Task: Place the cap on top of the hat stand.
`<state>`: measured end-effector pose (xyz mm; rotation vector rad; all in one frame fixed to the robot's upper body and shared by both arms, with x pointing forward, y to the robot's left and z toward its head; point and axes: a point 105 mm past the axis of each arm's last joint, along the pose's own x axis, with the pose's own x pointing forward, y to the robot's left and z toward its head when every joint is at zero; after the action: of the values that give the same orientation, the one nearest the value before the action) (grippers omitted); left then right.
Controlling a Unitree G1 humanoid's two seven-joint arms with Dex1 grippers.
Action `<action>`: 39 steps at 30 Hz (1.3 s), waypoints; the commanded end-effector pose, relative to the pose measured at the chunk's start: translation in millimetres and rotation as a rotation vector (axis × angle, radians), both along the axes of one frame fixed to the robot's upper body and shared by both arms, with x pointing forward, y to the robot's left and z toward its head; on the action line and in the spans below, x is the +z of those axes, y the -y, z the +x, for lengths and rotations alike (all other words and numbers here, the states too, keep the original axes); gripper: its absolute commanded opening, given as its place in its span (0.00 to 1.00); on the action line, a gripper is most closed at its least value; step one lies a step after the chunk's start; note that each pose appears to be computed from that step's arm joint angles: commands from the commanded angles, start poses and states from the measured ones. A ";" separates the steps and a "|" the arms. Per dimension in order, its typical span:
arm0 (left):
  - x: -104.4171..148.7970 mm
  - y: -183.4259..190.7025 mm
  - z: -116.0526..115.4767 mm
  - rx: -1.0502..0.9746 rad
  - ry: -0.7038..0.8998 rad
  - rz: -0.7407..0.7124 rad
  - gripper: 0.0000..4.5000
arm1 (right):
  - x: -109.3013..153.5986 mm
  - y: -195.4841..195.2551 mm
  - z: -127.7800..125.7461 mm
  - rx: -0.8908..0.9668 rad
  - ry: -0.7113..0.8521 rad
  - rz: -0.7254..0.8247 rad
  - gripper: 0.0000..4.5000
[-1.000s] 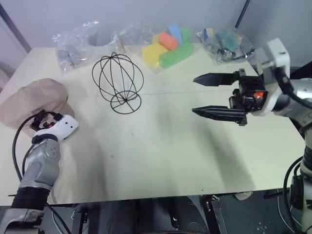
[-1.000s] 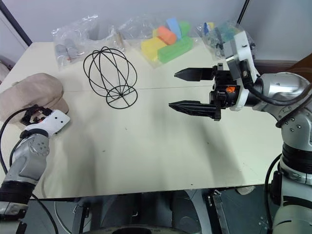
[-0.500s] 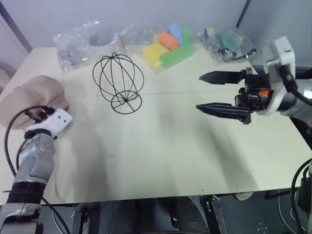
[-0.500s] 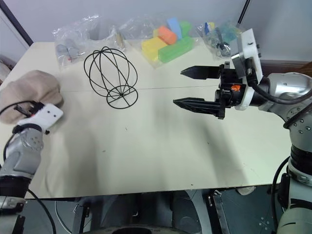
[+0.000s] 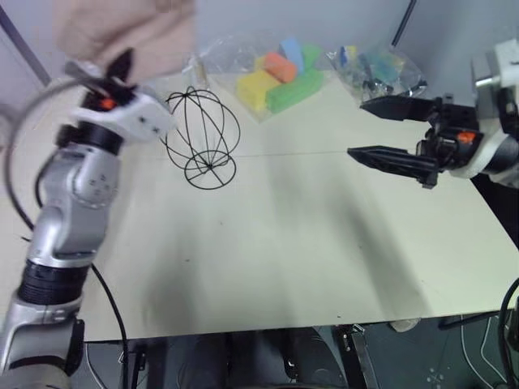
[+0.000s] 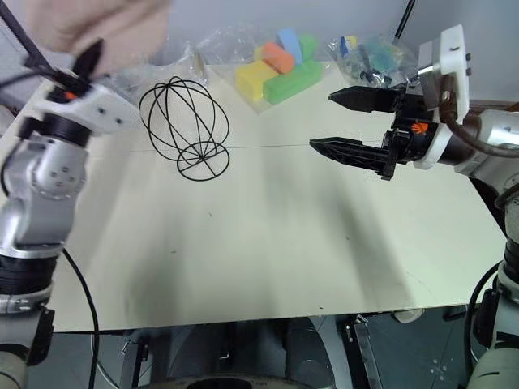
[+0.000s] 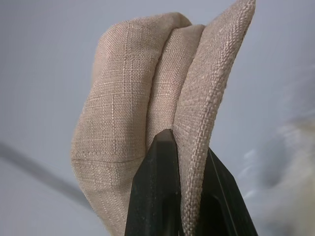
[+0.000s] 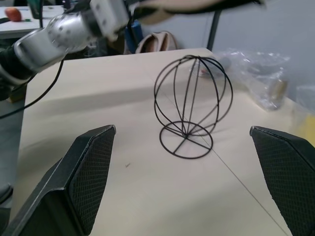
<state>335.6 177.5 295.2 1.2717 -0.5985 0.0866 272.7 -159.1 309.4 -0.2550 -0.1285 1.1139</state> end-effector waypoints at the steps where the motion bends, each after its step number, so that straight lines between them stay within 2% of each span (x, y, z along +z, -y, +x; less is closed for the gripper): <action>1: -7.8 22.0 -13.8 -0.055 0.007 0.085 0.01 | 7.9 -1.7 -5.5 0.000 0.051 0.009 1.00; 4: -30.4 35.8 -20.6 -0.100 -0.037 0.175 0.01 | 4.9 -3.0 -4.3 0.001 0.041 0.010 1.00; 5: -47.6 38.6 -23.5 -0.108 -0.091 0.214 0.01 | 3.5 -3.2 -2.1 -0.003 0.034 0.017 1.00; 8: -71.7 42.0 -27.1 -0.122 -0.175 0.248 0.01 | 0.9 -4.2 1.3 -0.006 0.024 0.026 1.00; 12: -107.5 46.7 -21.6 -0.109 -0.265 0.367 0.01 | -5.3 -9.2 4.4 0.005 0.012 0.020 1.00; 15: -129.6 44.9 -19.4 -0.087 -0.350 0.367 0.01 | -6.8 -9.3 6.7 0.001 0.008 0.017 1.00; 20: -142.0 50.5 -17.5 -0.075 -0.389 0.353 0.01 | -11.1 -8.9 9.8 -0.009 0.002 -0.002 1.00; 21: -143.2 50.6 -17.2 -0.071 -0.397 0.344 0.15 | -12.3 -9.0 10.1 -0.010 0.001 -0.008 1.00; 22: -144.0 50.3 -17.5 -0.066 -0.404 0.332 0.21 | -13.6 -8.6 10.0 -0.012 0.001 -0.016 1.00; 23: -144.0 49.9 -17.8 -0.063 -0.406 0.324 0.31 | -14.6 -8.2 9.9 -0.014 0.002 -0.023 1.00; 27: -141.1 44.2 -20.6 -0.041 -0.396 0.291 0.77 | -16.6 -5.7 11.2 -0.024 0.002 -0.037 1.00; 28: -140.1 42.5 -22.1 -0.037 -0.393 0.277 0.92 | -16.8 -5.0 11.5 -0.026 0.002 -0.038 1.00; 29: -138.1 39.9 -25.1 -0.037 -0.388 0.249 1.00 | -16.9 -4.2 12.0 -0.027 0.002 -0.039 1.00; 35: -115.8 23.0 -52.6 -0.085 -0.335 0.059 1.00 | -19.0 -0.4 15.4 -0.034 -0.001 -0.046 1.00; 37: -97.0 28.5 -82.1 -0.303 -0.336 -0.101 1.00 | -21.9 2.5 19.0 -0.038 -0.010 -0.052 1.00; 39: -83.8 14.8 -98.3 -0.382 -0.379 -0.254 1.00 | -24.1 6.7 22.8 -0.044 -0.017 -0.058 1.00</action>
<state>252.9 162.0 182.3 0.9949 -0.3742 -0.3518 296.1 -162.9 277.0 -0.2685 -0.0407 1.0816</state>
